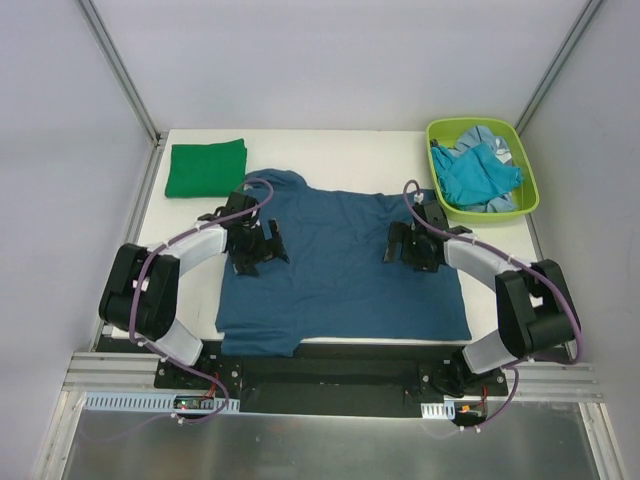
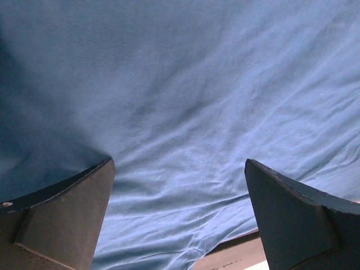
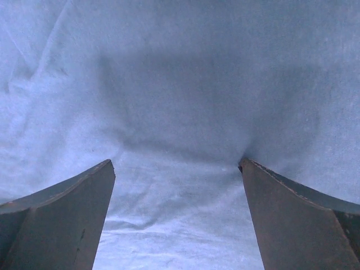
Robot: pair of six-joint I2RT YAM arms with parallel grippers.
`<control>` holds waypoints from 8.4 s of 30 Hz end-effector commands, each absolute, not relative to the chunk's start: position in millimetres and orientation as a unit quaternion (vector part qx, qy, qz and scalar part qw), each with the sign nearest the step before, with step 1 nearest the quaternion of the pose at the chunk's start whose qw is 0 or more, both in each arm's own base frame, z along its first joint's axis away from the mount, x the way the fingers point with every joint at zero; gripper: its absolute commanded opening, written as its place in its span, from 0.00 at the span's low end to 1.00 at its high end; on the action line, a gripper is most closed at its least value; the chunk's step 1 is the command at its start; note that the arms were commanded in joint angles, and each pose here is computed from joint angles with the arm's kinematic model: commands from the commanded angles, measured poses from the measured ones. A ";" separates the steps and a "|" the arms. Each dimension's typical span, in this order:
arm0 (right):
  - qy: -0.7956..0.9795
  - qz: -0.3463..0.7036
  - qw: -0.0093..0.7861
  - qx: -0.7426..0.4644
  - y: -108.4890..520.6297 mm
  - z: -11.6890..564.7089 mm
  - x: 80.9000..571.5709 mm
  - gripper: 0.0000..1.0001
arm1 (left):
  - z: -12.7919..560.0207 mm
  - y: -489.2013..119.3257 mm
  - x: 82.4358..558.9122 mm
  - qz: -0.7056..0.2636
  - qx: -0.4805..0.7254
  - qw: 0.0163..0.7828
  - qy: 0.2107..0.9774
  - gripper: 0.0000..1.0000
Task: Fold and stack the t-shirts
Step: Flatten out the tshirt, then grap the side of the flattened tshirt closest away from the robot with both arms
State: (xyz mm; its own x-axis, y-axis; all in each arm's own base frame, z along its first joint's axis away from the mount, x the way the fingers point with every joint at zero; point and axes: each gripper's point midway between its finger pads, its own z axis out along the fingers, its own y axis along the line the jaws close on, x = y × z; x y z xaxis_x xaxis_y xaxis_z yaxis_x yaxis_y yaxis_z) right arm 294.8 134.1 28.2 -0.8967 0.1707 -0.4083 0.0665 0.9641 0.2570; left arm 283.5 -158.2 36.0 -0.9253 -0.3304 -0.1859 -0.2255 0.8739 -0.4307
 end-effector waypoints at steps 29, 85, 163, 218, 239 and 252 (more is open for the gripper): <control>0.970 0.123 0.210 0.021 133.3 48.8 288.7 0.97 | 99.0 -155.1 568.2 -0.081 -0.145 0.301 0.939 0.95; 0.978 0.104 0.178 0.020 125.9 32.7 284.6 0.96 | 160.3 -281.1 612.5 -0.057 0.254 0.508 0.821 0.81; 0.976 0.022 0.215 0.012 135.0 52.1 451.9 0.96 | 77.0 -184.9 542.7 -0.247 -0.075 0.283 0.924 0.99; 0.935 0.131 0.329 -0.024 165.6 171.0 382.4 0.96 | 199.5 -155.5 399.1 -0.238 -0.083 0.350 0.902 0.99; 0.927 0.091 0.357 0.078 88.4 108.3 254.7 0.96 | 24.7 -101.9 99.6 -0.082 -0.239 0.103 0.962 0.71; 0.939 0.069 0.327 0.083 79.5 89.4 252.9 0.96 | 3.8 -87.3 77.7 -0.014 -0.248 0.064 0.967 0.48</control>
